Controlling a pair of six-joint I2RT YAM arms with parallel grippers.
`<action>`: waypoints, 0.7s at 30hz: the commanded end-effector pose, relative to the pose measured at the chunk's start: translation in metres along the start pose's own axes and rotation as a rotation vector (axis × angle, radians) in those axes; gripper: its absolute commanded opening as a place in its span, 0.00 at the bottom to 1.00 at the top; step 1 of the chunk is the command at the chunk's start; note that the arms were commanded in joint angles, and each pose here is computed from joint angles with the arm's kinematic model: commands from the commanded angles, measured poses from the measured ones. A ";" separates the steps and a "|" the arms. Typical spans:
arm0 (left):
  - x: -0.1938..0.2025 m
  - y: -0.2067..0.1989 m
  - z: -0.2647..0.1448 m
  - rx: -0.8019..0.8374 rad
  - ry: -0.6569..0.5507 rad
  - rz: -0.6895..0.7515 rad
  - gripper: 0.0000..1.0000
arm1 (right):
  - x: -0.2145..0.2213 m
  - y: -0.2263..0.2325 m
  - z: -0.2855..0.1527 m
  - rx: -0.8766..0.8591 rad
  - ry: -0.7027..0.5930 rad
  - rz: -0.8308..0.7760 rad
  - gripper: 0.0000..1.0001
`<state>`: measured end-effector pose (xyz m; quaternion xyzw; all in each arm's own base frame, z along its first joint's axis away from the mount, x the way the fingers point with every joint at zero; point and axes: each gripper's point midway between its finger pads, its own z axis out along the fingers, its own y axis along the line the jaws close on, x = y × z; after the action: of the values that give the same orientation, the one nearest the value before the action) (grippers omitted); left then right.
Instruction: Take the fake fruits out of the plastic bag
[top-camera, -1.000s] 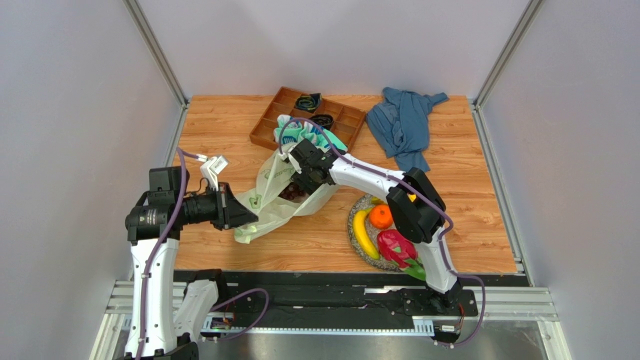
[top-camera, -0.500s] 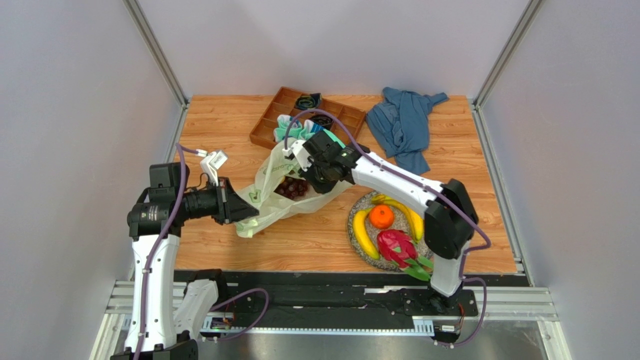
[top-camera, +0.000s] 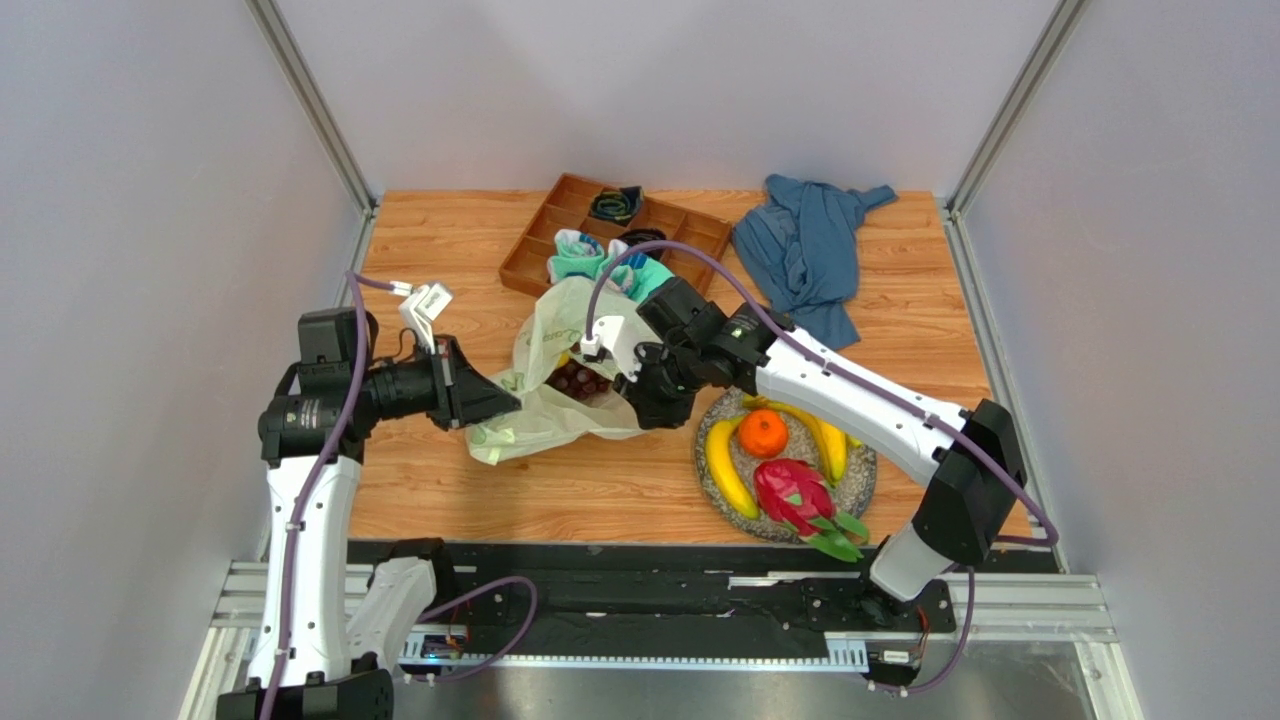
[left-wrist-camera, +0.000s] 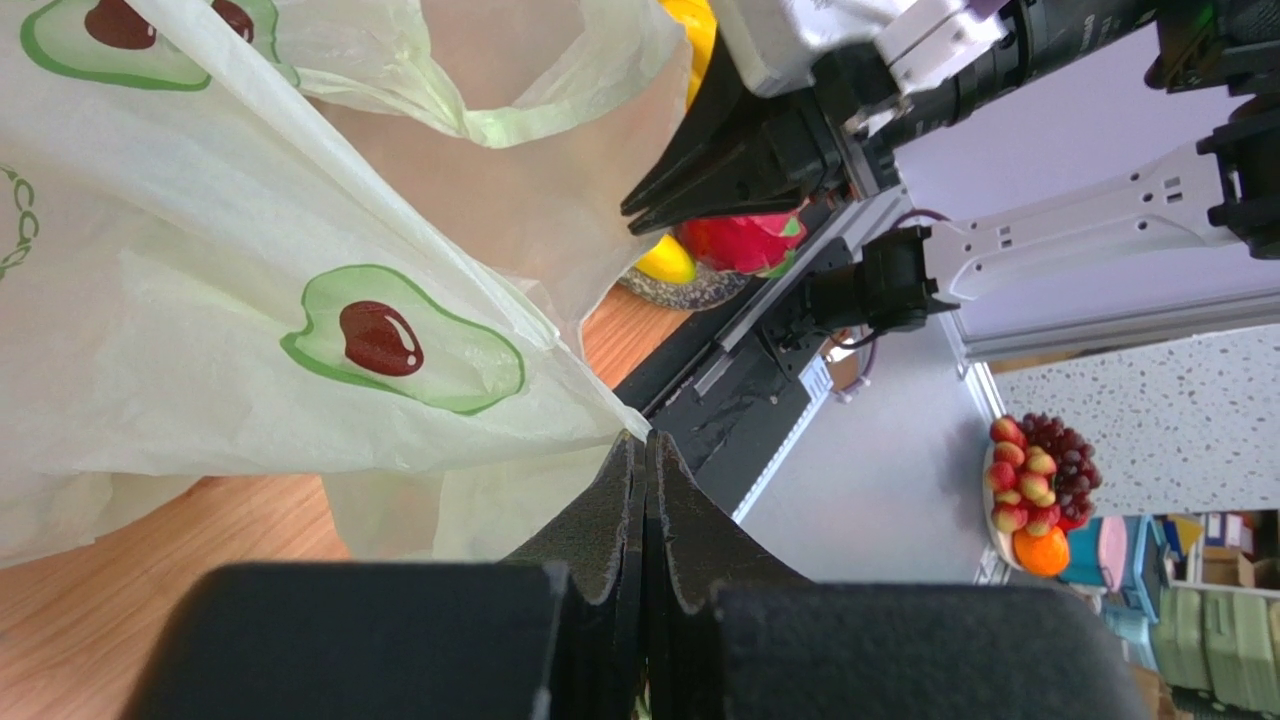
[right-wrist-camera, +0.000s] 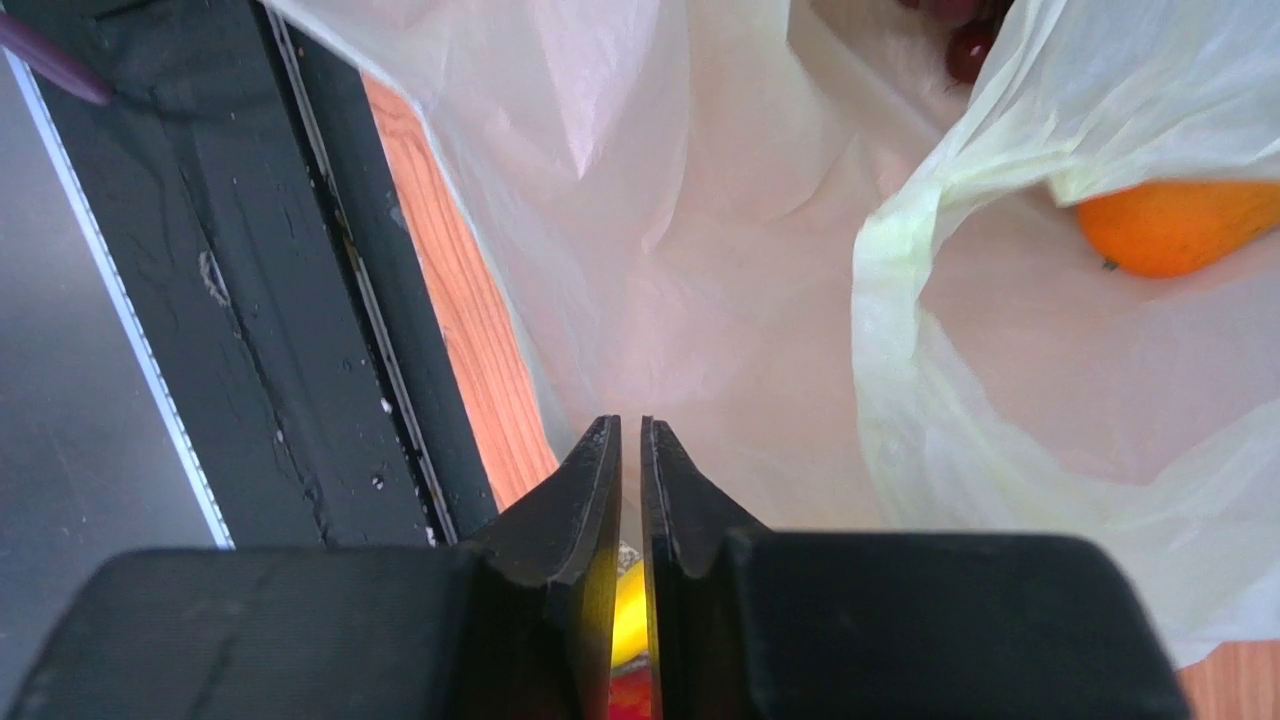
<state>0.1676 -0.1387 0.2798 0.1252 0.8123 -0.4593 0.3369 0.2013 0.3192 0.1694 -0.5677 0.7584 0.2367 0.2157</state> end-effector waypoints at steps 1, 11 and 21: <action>-0.005 -0.022 -0.009 0.038 -0.018 0.064 0.00 | -0.059 -0.012 -0.020 0.047 -0.150 -0.058 0.15; 0.024 -0.091 -0.062 -0.021 -0.033 0.343 0.00 | -0.061 0.010 0.064 0.038 -0.074 -0.077 0.17; 0.056 -0.054 -0.054 -0.123 0.015 0.238 0.00 | -0.057 0.012 0.069 0.150 -0.063 -0.145 0.21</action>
<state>0.0833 -0.1350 0.3467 0.2569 0.7640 -0.3548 0.4737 0.1520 0.3987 0.1078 -0.6352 0.7174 0.2091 0.1954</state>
